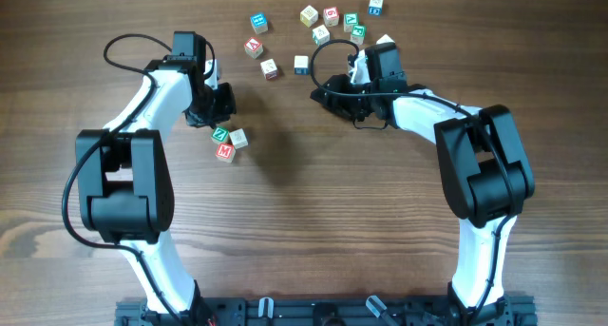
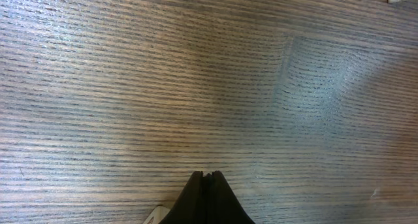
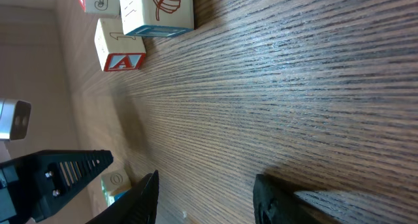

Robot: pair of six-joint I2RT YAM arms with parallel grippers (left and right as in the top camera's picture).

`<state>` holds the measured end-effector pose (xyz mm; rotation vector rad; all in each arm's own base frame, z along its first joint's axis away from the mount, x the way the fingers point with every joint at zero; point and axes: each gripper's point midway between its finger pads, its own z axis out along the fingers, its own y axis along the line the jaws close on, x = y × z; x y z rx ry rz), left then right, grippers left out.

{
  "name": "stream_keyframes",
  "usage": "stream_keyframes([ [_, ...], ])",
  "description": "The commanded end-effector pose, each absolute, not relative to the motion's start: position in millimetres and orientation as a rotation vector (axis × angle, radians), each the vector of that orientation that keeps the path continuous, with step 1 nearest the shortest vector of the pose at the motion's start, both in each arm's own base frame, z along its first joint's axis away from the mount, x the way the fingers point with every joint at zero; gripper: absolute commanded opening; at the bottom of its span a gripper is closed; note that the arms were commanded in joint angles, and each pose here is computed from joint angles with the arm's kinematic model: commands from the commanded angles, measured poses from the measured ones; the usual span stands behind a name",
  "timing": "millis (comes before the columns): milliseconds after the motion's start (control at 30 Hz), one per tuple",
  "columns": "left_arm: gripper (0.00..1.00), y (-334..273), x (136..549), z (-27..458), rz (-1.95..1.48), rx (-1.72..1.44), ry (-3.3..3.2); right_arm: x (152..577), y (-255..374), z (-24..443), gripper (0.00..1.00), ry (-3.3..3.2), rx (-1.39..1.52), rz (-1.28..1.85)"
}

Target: Form a circle

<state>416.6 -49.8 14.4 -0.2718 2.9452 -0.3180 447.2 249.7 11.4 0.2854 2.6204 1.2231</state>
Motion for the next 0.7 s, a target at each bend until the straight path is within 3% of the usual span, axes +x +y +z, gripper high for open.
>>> stream_keyframes([
  [0,0.04,-50.2,410.2,6.1,-0.337,-0.266,2.976,434.0,236.7,-34.0,0.48,2.72,0.382,1.092],
  [667,0.04,-50.1,404.3,5.2,-0.339,-0.313,3.0,434.0,236.7,-34.0,0.48,2.72,0.382,1.092],
])
